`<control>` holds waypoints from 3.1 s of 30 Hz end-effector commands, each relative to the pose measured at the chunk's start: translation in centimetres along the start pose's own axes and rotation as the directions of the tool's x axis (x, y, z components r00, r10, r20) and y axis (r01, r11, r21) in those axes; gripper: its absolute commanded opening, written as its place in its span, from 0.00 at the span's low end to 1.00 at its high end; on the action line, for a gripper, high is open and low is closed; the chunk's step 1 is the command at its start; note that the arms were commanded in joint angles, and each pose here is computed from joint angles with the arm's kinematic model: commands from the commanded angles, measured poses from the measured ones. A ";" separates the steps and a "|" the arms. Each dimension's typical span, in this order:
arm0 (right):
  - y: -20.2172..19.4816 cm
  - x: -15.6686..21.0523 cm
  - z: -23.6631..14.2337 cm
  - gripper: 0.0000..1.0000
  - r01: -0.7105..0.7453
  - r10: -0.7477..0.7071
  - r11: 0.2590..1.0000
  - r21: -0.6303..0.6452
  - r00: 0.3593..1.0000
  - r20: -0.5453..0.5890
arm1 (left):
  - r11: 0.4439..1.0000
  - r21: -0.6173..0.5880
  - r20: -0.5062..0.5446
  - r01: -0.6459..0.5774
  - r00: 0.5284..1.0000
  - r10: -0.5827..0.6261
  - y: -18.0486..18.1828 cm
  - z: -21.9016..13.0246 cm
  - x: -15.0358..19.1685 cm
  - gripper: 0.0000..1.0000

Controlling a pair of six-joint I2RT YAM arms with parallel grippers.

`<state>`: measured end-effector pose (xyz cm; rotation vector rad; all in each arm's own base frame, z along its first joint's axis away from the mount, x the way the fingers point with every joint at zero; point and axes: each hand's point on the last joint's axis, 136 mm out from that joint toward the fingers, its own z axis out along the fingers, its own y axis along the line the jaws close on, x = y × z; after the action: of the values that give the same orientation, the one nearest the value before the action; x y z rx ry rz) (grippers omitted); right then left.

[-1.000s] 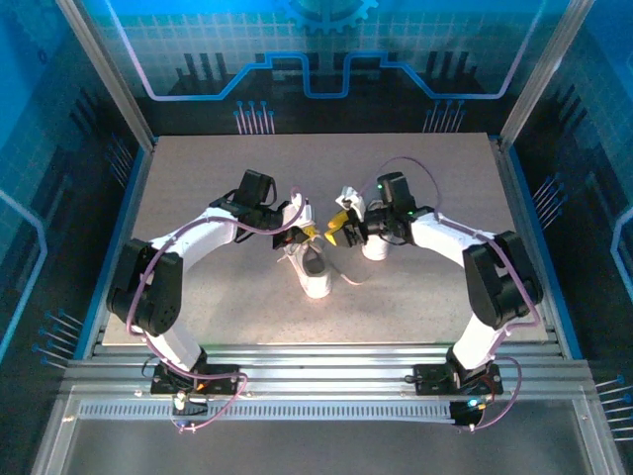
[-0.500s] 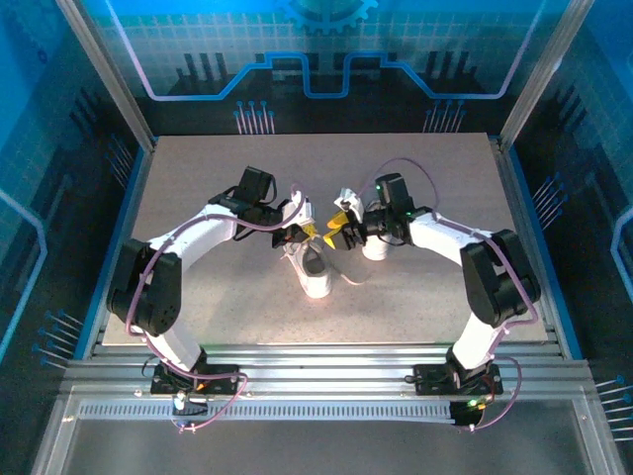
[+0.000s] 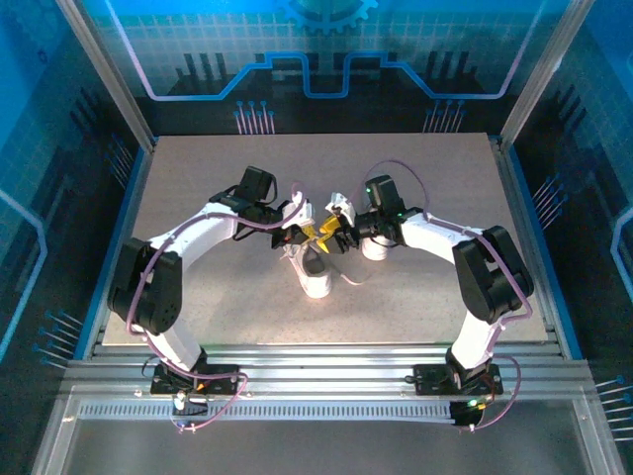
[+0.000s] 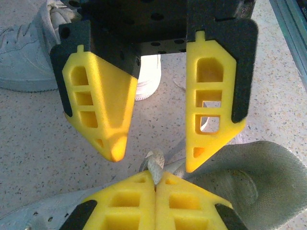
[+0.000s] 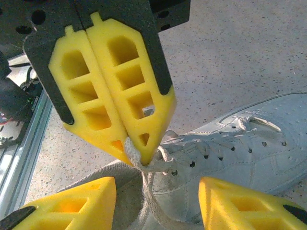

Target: Tie the shoes

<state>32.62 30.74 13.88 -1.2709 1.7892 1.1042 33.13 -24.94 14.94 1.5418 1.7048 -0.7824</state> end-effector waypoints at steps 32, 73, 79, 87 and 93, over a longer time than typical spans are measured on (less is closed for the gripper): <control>0.5 -1.3 1.9 0.43 0.152 -0.161 0.980 -0.126 0.985 -0.068 | 1.000 0.028 -0.016 -0.002 1.000 0.002 0.1 -0.7 0.6 0.00; -1.2 -1.3 1.3 0.04 0.094 -0.093 0.996 0.003 0.989 -0.118 | 0.947 -0.304 0.036 0.103 0.995 -0.097 2.8 -0.7 0.6 0.00; -0.9 -1.4 1.0 0.09 0.085 -0.085 0.996 -0.007 0.991 -0.101 | 0.929 -0.344 0.040 0.140 0.990 -0.135 3.1 -1.0 0.7 0.00; -0.2 -0.9 1.7 0.17 0.079 -0.085 0.995 -0.055 0.990 -0.116 | 0.927 -0.343 0.042 0.151 0.988 -0.145 2.8 -0.5 0.7 0.00; -0.5 -0.7 2.0 0.10 0.080 -0.084 0.996 -0.037 0.987 -0.133 | 0.928 -0.344 0.034 0.145 0.989 -0.142 2.8 -0.5 0.8 0.00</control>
<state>33.69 32.26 12.87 -1.4363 1.8239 1.0190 35.95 -23.71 13.90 1.1948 1.8672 -0.5270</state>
